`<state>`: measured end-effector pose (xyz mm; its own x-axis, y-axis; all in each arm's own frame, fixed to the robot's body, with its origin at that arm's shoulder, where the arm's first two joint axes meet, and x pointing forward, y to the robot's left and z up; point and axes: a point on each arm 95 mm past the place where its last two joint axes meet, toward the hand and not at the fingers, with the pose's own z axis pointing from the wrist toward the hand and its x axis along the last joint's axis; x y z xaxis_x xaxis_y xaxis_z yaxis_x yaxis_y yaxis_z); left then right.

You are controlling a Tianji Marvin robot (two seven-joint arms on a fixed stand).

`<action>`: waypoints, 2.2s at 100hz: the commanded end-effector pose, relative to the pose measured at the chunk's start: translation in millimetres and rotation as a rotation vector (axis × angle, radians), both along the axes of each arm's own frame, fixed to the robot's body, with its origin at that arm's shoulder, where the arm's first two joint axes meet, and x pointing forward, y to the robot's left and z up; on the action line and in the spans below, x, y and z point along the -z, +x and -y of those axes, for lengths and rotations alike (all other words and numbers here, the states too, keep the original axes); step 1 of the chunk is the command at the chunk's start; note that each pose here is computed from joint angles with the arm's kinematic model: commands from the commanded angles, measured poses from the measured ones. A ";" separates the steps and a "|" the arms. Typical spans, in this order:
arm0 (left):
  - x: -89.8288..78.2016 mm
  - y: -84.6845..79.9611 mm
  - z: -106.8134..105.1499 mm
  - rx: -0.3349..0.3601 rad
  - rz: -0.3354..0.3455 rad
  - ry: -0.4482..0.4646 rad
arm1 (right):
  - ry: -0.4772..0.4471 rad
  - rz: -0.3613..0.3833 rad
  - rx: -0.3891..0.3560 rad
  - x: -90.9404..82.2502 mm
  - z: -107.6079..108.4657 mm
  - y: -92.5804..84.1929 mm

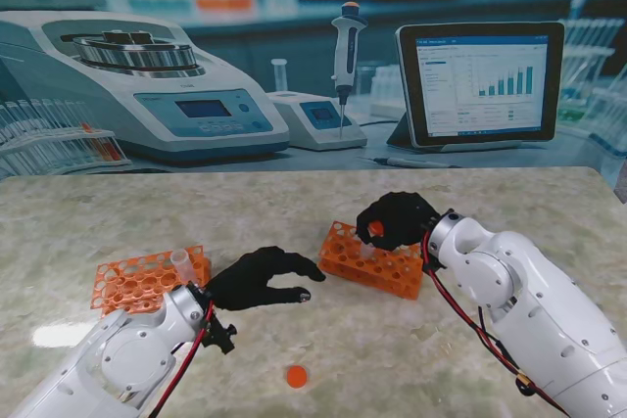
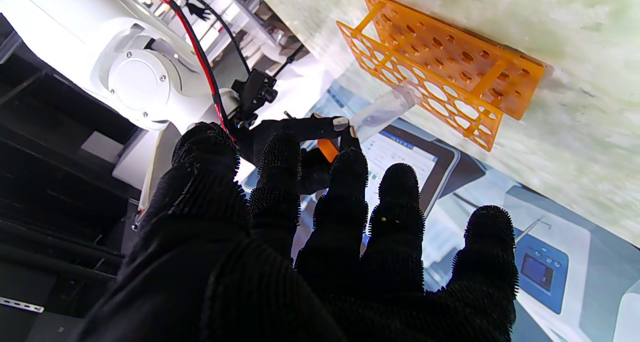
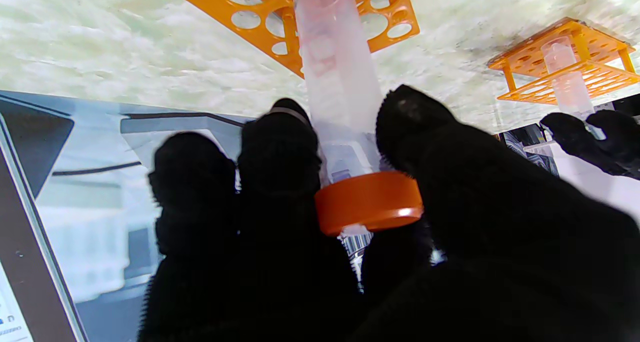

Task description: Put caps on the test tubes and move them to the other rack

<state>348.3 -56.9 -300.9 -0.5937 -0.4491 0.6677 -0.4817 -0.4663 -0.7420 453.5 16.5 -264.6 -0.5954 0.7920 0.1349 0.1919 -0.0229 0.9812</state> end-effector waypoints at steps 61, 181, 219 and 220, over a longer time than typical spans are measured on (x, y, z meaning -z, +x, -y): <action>0.0 -0.6 -0.7 0.001 -0.001 0.017 | -0.080 -0.036 0.035 9.0 7.0 18.4; -0.6 -1.2 -2.3 -0.005 0.003 0.016 | -0.161 -0.059 -0.012 26.6 0.4 20.4; -1.0 -1.4 -4.2 -0.011 0.006 0.019 | -0.161 -0.060 -0.024 34.6 -1.6 20.7; -1.0 -1.4 -4.3 -0.011 0.006 0.019 | -0.161 -0.060 -0.024 34.6 -1.5 20.6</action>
